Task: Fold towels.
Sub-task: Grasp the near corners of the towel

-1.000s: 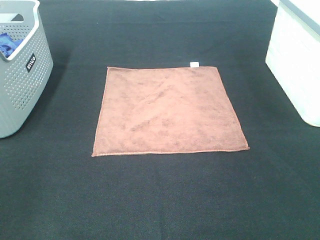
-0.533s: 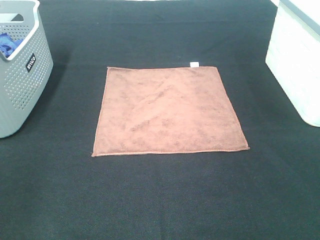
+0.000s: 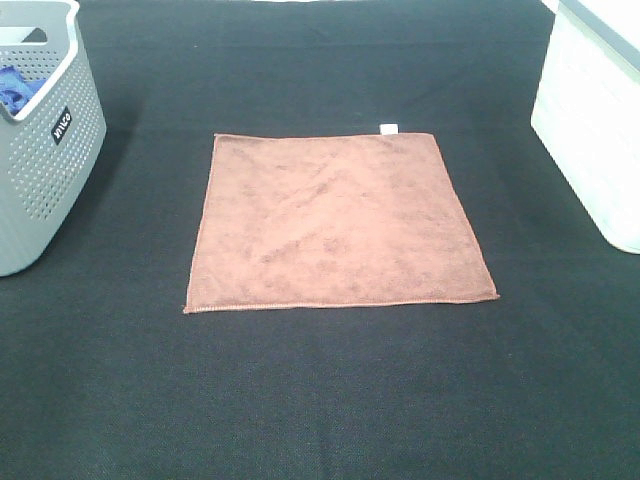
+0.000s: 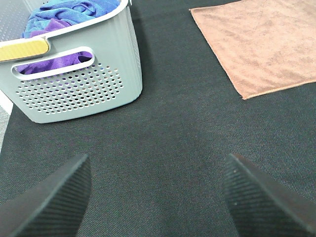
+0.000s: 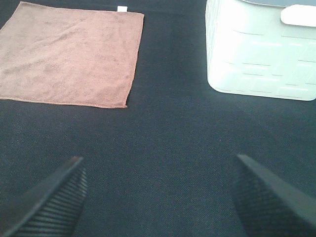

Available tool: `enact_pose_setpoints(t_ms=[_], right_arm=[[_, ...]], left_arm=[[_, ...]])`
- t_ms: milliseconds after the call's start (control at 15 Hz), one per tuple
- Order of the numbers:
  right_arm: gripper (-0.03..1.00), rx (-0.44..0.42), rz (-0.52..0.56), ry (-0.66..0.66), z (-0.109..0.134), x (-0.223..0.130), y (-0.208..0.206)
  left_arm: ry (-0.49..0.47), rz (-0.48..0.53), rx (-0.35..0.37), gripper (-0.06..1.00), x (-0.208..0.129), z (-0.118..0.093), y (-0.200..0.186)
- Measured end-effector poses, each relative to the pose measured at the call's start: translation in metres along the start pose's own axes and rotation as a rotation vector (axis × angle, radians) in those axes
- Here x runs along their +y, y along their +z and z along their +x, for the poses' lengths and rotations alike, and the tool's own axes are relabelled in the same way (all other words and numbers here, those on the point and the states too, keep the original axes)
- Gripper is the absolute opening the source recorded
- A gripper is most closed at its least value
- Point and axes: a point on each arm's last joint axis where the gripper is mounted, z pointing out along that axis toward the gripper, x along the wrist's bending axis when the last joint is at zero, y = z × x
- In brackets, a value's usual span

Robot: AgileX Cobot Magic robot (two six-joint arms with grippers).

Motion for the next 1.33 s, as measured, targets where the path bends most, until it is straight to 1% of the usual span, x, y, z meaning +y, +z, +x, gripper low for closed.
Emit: enact_pose_setpoints(t_ms=[1333], right_arm=[[0.76,0.000,0.000,0.000,0.0000,0.0000,0.0000]], left_arm=[[0.000,0.000,0.000,0.71,0.0000,0.0000,0.0000]])
